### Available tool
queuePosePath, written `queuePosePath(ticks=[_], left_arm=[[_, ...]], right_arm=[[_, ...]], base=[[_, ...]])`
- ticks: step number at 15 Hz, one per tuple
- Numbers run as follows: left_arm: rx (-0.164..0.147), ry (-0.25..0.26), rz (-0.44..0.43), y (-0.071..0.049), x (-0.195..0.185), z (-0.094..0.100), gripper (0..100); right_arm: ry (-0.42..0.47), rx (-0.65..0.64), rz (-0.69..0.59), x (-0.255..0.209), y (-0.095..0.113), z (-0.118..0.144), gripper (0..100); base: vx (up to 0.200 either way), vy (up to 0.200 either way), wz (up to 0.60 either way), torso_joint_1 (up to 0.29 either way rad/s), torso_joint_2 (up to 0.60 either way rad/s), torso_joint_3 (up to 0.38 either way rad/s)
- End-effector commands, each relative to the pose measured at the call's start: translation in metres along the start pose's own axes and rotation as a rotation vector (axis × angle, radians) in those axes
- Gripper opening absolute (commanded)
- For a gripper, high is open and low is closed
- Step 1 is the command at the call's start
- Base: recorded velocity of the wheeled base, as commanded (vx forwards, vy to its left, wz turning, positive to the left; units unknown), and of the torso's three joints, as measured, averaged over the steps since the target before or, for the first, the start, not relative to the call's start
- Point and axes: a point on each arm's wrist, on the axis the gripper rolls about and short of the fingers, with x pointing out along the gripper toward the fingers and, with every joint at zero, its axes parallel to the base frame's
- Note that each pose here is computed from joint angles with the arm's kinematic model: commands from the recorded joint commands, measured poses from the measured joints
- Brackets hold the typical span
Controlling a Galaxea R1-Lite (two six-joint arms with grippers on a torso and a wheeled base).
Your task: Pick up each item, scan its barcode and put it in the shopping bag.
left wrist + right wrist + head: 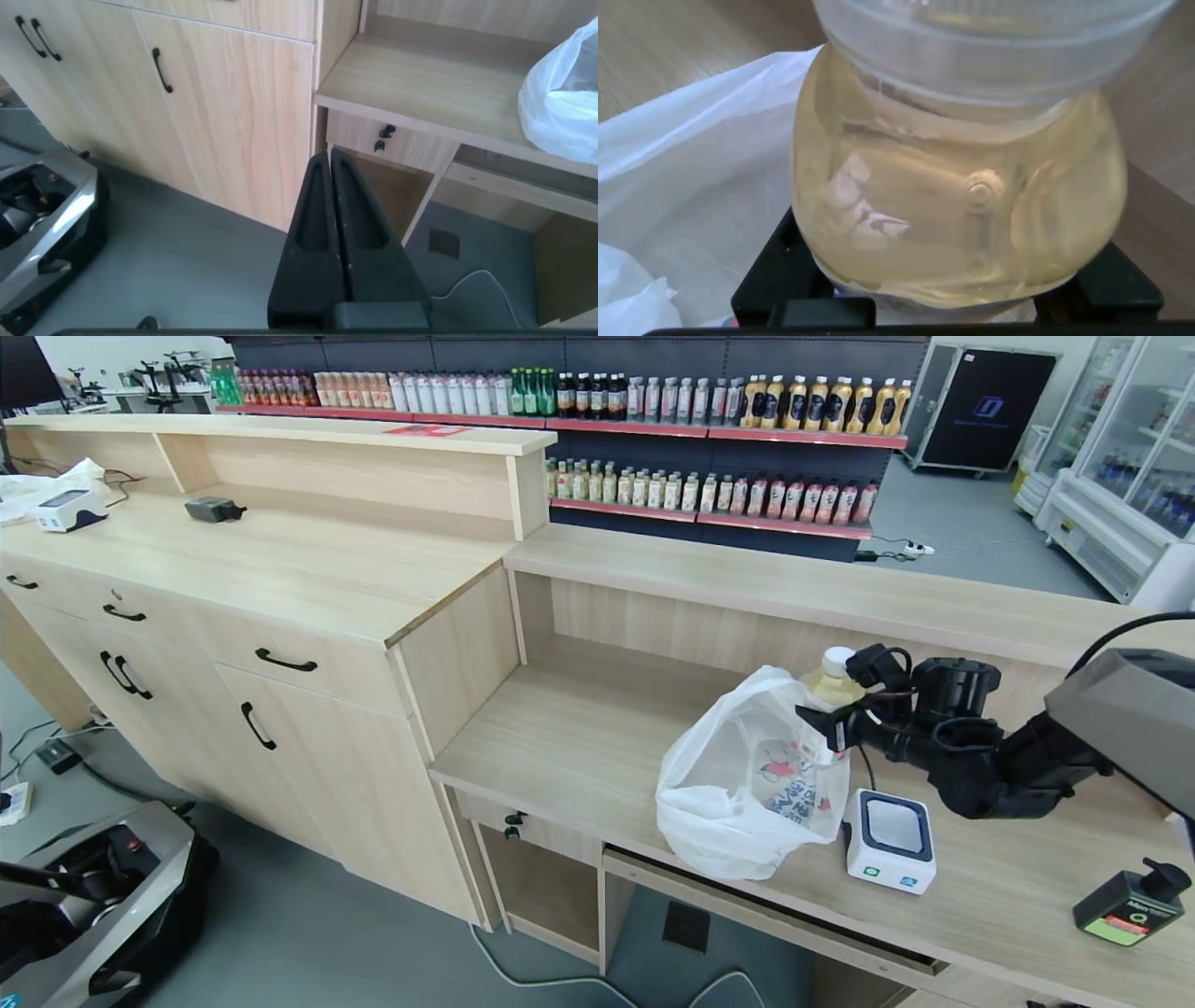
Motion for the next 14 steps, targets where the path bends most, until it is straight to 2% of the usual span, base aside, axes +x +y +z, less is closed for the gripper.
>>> queuePosePath(ticks=[1, 6, 14], left_arm=[[0.0, 0.0, 0.001, 0.0, 0.0, 0.0, 0], [0.0, 0.0, 0.001, 0.0, 0.0, 0.0, 0], [0.0, 0.0, 0.001, 0.0, 0.0, 0.0, 0]], right_arm=[[0.013, -0.01, 0.05, 0.009, 0.005, -0.02, 0], [-0.019, -0.024, 0.047, 0.032, 0.001, -0.028, 0], [-0.023, -0.017, 0.09, 0.057, 0.022, -0.046, 0]], base=[[0.0, 0.0, 0.0, 0.0, 0.0, 0.0], [0.0, 0.0, 0.0, 0.0, 0.0, 0.0], [0.0, 0.0, 0.0, 0.0, 0.0, 0.0]])
